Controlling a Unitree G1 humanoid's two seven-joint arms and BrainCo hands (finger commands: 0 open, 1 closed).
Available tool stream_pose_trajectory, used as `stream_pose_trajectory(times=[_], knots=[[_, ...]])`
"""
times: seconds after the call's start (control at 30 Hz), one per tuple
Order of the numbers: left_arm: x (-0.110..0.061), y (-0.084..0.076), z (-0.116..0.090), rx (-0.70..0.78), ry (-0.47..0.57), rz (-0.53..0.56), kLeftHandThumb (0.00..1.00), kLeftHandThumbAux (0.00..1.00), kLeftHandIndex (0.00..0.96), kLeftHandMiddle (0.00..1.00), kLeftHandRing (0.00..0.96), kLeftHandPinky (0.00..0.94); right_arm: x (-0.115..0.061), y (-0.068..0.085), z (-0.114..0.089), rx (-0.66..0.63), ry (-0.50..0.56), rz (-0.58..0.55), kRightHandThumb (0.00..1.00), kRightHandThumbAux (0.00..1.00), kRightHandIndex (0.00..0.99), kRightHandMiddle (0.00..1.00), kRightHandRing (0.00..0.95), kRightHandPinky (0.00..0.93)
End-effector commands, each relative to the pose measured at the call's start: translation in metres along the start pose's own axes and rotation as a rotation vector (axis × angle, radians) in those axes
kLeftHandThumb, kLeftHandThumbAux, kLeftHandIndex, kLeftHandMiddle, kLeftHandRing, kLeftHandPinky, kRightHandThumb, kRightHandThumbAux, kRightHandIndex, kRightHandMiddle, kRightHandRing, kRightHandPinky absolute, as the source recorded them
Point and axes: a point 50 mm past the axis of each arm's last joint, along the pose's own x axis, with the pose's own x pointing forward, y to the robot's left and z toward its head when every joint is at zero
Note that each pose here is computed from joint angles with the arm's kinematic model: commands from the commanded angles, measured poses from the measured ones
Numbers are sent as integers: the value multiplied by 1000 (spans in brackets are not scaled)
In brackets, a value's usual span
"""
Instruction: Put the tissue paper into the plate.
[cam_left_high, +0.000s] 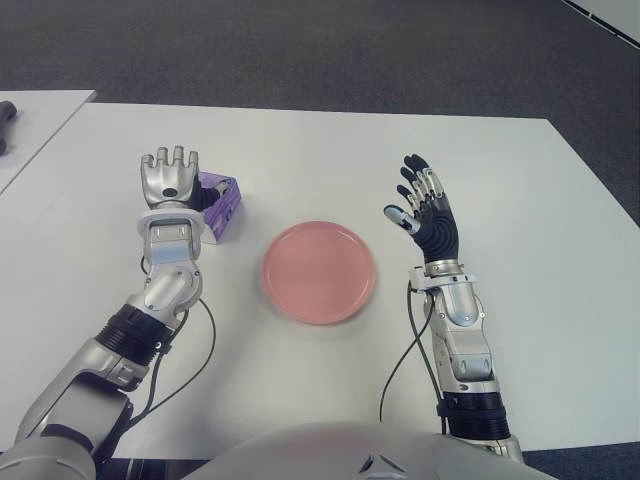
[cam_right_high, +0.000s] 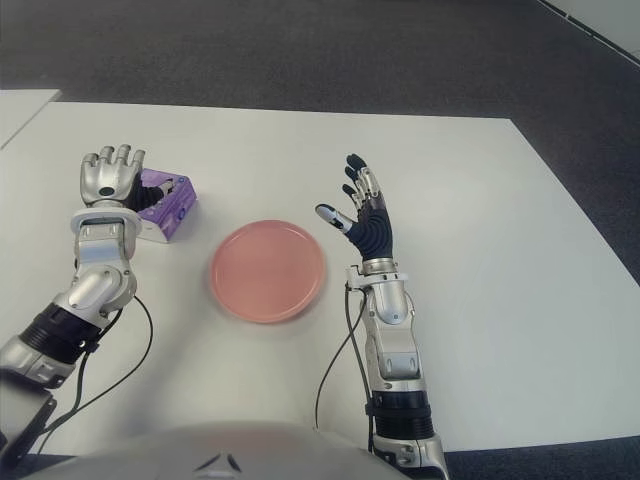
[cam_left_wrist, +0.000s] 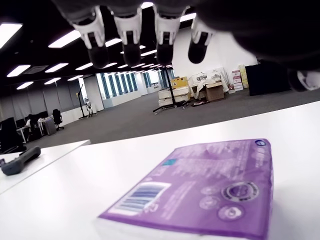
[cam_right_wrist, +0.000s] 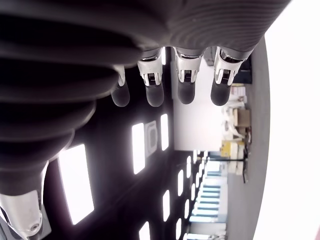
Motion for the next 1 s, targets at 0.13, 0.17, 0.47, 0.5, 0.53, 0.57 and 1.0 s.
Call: stream_pose_trajectory(times=[0.13, 0.17, 0.47, 0.5, 0.53, 0.57, 1.0], knots=[[-4, -12, 6, 18, -23, -62, 18, 87, 0, 0, 0, 0, -4, -2, -5, -3, 39, -7, 198, 620, 0, 0, 0, 0], [-3, -13, 7, 18, -24, -67, 18, 87, 0, 0, 0, 0, -4, -2, -5, -3, 39, -7, 198, 620, 0, 0, 0, 0], [-3, -24, 11, 41, -33, -103, 23, 86, 0, 0, 0, 0, -5, -3, -4, -3, 39, -8, 198, 620, 0, 0, 0, 0], [-4, -28, 11, 47, -35, -110, 20, 83, 0, 0, 0, 0, -5, -3, -4, -3, 39, -8, 198, 620, 0, 0, 0, 0], [-4, -31, 11, 50, -36, -114, 15, 79, 0, 0, 0, 0, -5, -3, -4, -3, 39, -8, 198, 620, 0, 0, 0, 0], [-4, -33, 11, 52, -37, -115, 12, 76, 0, 0, 0, 0, -5, -3, -4, -3, 39, -8, 198, 620, 0, 0, 0, 0], [4, -52, 16, 77, -30, -173, 5, 69, 0, 0, 0, 0, -6, -6, -4, -4, 39, -8, 198, 620, 0, 0, 0, 0]])
